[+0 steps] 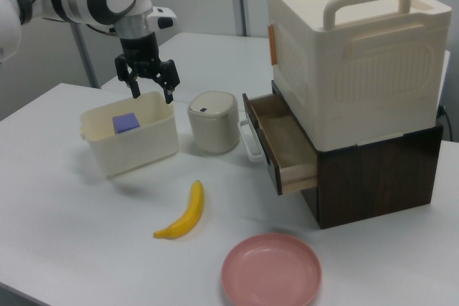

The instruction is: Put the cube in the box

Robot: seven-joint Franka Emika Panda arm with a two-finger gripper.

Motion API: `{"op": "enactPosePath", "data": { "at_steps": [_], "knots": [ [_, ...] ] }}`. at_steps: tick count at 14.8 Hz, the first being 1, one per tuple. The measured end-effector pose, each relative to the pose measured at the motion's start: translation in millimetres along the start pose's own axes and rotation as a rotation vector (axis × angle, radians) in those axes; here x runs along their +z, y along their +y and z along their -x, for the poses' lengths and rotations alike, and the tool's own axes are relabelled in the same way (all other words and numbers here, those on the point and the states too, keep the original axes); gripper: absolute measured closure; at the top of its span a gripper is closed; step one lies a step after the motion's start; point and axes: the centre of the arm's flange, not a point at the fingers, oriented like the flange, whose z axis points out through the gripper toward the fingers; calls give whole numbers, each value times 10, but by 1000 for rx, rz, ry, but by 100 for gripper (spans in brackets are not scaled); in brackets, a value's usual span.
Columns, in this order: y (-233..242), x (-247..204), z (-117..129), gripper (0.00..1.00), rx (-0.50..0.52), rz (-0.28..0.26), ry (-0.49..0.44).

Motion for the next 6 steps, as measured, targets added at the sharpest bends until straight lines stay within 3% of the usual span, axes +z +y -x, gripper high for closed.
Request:
{"op": "enactPosePath", "data": {
  "at_steps": [6],
  "knots": [
    [142,-107,41,0,100,2,17]
  ]
}}
